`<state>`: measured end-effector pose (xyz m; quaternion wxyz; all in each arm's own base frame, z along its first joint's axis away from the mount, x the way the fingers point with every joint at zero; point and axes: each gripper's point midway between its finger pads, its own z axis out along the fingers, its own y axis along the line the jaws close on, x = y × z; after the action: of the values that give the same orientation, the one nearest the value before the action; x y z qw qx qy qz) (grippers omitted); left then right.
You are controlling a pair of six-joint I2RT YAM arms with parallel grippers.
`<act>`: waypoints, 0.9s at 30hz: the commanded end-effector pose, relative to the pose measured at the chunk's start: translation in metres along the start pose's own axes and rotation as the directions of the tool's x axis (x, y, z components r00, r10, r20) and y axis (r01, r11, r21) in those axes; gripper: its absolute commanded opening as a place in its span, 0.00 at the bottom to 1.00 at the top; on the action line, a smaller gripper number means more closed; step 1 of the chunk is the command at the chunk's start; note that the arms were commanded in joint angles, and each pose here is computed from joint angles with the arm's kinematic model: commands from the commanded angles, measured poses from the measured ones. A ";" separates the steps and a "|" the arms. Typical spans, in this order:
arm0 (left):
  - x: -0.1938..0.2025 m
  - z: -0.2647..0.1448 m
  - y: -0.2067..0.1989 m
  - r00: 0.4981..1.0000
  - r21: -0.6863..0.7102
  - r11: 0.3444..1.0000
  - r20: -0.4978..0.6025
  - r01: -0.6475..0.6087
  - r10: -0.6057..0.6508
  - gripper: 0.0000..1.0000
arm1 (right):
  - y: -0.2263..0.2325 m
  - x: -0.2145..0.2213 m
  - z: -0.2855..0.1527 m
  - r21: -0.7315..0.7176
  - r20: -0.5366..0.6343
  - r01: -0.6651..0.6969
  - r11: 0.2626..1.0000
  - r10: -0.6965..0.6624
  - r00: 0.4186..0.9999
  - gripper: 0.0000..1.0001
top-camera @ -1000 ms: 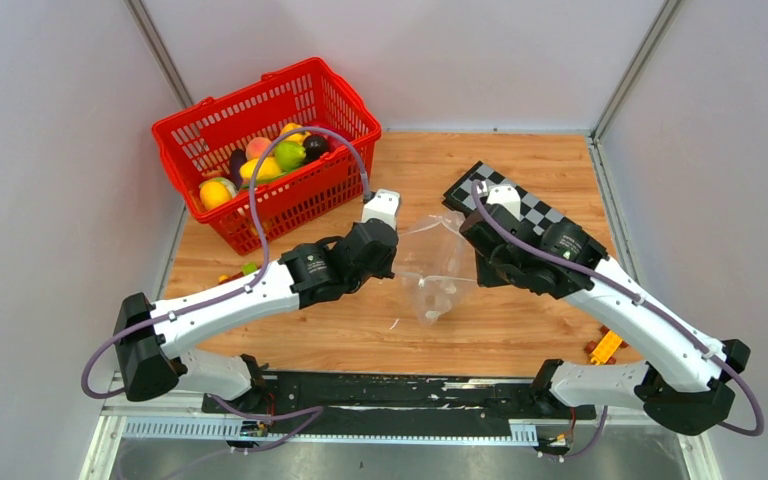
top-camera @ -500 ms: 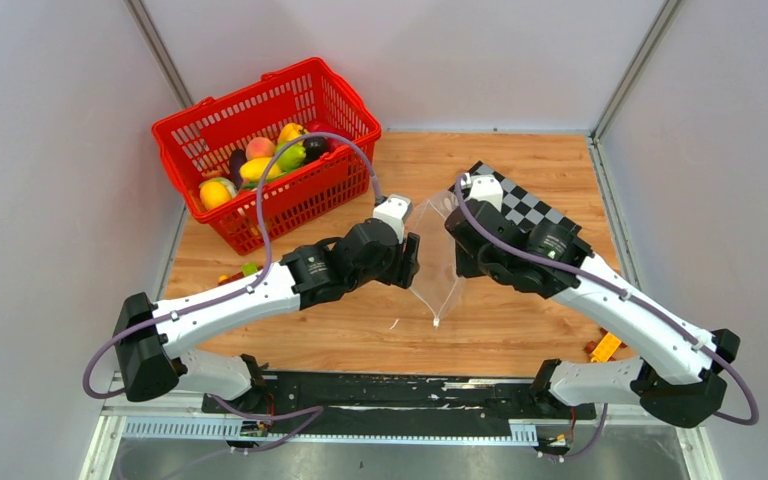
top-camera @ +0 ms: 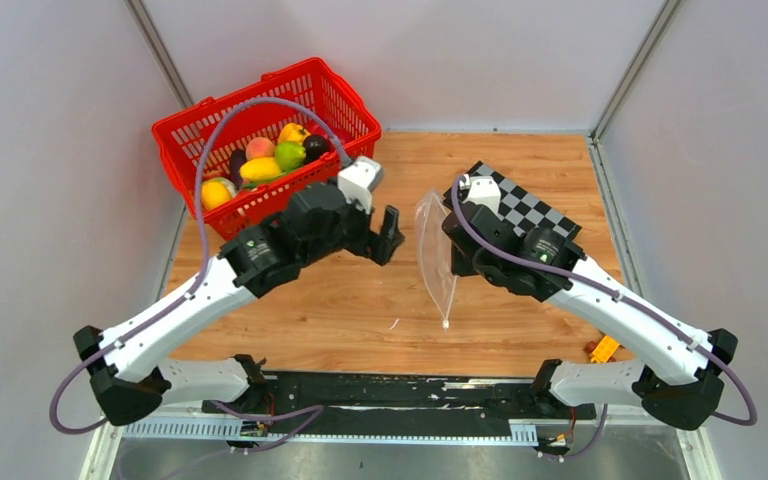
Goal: Place the food in the zip-top bag and seal the zipper
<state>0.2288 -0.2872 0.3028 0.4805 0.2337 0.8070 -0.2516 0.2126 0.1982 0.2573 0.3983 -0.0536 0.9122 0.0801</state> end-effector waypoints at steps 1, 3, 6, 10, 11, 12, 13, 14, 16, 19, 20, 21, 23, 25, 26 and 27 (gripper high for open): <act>-0.027 -0.026 0.049 0.996 -0.088 0.992 0.022 -0.089 0.091 1.00 | 0.008 -0.012 -0.005 -0.061 0.047 -0.057 0.996 0.060 0.997 0.00; -0.043 -0.028 0.076 0.996 -0.122 0.990 0.037 -0.072 0.077 1.00 | 0.010 -0.011 -0.006 -0.074 0.049 -0.060 0.995 0.064 0.997 0.00; -0.058 -0.020 0.121 0.997 -0.177 0.982 0.028 -0.070 0.076 1.00 | 0.012 -0.012 -0.008 -0.095 0.053 -0.059 0.994 0.064 0.997 0.00; -0.058 0.001 0.171 0.997 -0.228 0.971 -0.034 -0.070 0.064 1.00 | 0.013 -0.011 -0.011 -0.112 0.051 -0.051 0.992 0.057 0.997 0.00; -0.056 0.008 0.187 0.998 -0.237 0.969 -0.040 -0.062 0.054 1.00 | 0.012 -0.011 -0.012 -0.115 0.051 -0.054 0.992 0.060 0.997 0.00; -0.057 0.010 0.197 0.998 -0.249 0.967 -0.033 -0.052 0.045 1.00 | 0.012 -0.011 -0.013 -0.121 0.052 -0.056 0.991 0.062 0.997 0.00; -0.055 0.015 0.209 0.999 -0.260 0.965 -0.040 -0.038 0.028 1.00 | 0.012 -0.011 -0.014 -0.125 0.054 -0.055 0.991 0.062 0.997 0.00; -0.053 0.019 0.219 0.999 -0.262 0.964 -0.046 -0.037 0.026 1.00 | 0.012 -0.011 -0.015 -0.130 0.055 -0.055 0.990 0.063 0.997 0.00; -0.047 0.028 0.234 0.998 -0.242 0.969 -0.063 -0.037 0.023 1.00 | 0.011 -0.011 -0.017 -0.135 0.060 -0.056 0.989 0.065 0.996 0.00; -0.035 0.042 0.252 0.996 -0.209 0.978 -0.089 -0.010 -0.009 1.00 | 0.010 -0.010 -0.018 -0.140 0.063 -0.056 0.989 0.066 0.996 0.00; -0.030 0.047 0.257 0.995 -0.194 0.981 -0.097 0.001 -0.020 1.00 | 0.010 -0.009 -0.019 -0.143 0.062 -0.053 0.988 0.063 0.996 0.00; -0.025 0.053 0.260 0.994 -0.178 0.984 -0.107 0.011 -0.031 1.00 | 0.010 -0.008 -0.018 -0.145 0.059 -0.052 0.988 0.061 0.996 0.00; -0.019 0.058 0.264 0.990 -0.165 0.986 -0.136 0.010 -0.033 1.00 | 0.010 -0.007 -0.018 -0.147 0.054 -0.045 0.988 0.053 0.997 0.00; -0.014 0.063 0.261 0.988 -0.132 0.991 -0.152 0.011 -0.031 1.00 | 0.010 -0.004 -0.017 -0.148 0.047 -0.042 0.988 0.049 0.998 0.00; -0.011 0.063 0.252 0.985 -0.088 0.996 -0.170 0.025 -0.040 1.00 | 0.010 -0.003 -0.017 -0.148 0.045 -0.040 0.988 0.048 0.998 0.00; -0.009 0.063 0.242 0.983 -0.032 0.999 -0.179 0.043 -0.048 0.99 | 0.009 -0.002 -0.016 -0.149 0.043 -0.038 0.988 0.045 0.998 0.00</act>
<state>0.4326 -0.1155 0.2094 0.3914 0.1706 0.8901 -0.1595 0.1998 0.2024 0.2674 0.4041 -0.0568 0.9015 0.1443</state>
